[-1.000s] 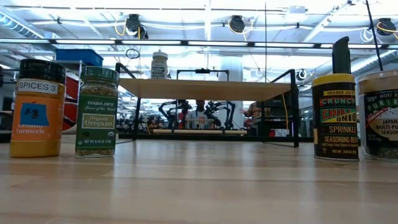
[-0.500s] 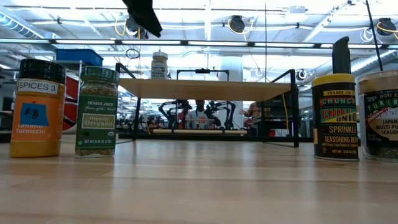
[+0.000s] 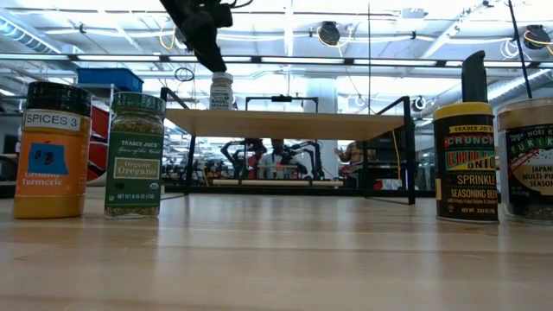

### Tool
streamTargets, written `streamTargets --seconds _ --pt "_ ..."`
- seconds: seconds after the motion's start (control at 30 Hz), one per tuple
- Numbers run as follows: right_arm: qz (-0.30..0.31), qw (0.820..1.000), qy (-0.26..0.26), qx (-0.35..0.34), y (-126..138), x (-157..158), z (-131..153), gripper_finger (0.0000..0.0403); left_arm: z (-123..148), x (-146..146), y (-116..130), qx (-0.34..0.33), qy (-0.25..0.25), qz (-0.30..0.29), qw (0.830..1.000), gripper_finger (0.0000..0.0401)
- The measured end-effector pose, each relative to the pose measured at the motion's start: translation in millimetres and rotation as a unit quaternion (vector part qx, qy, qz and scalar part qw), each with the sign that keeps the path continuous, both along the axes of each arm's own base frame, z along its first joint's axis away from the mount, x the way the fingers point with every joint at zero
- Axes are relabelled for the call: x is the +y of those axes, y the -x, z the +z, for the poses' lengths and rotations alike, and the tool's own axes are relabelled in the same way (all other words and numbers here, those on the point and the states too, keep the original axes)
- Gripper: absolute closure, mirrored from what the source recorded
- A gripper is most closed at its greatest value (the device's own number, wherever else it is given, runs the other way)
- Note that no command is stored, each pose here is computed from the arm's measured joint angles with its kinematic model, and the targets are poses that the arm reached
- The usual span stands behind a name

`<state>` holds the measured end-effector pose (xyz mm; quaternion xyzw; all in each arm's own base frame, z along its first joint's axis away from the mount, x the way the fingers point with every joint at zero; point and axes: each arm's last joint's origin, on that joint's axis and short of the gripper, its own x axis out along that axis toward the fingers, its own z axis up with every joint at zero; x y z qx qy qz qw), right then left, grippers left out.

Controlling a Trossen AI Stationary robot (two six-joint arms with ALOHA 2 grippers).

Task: Shelf spices
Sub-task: Remove the white seasoning bottle from the shelf

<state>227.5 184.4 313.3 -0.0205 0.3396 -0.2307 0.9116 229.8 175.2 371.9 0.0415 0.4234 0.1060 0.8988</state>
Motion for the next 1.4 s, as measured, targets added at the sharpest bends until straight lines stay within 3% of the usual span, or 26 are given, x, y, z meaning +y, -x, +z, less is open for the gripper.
streamTargets --seconds 0.53,0.97,1.4 --pt "0.001 1.000 -0.009 -0.007 -1 2 0 0.0403 -15 19 2 -0.005 0.063 -0.030 0.998 0.0011" --pt "0.005 1.000 -0.011 -0.001 -1 2 0 0.0403 -19 20 0 0.001 0.071 -0.031 0.997 0.0122" --pt "0.010 1.000 -0.008 0.001 -1 2 0 0.0403 -27 23 -6 0.014 0.081 -0.028 0.996 0.0193"
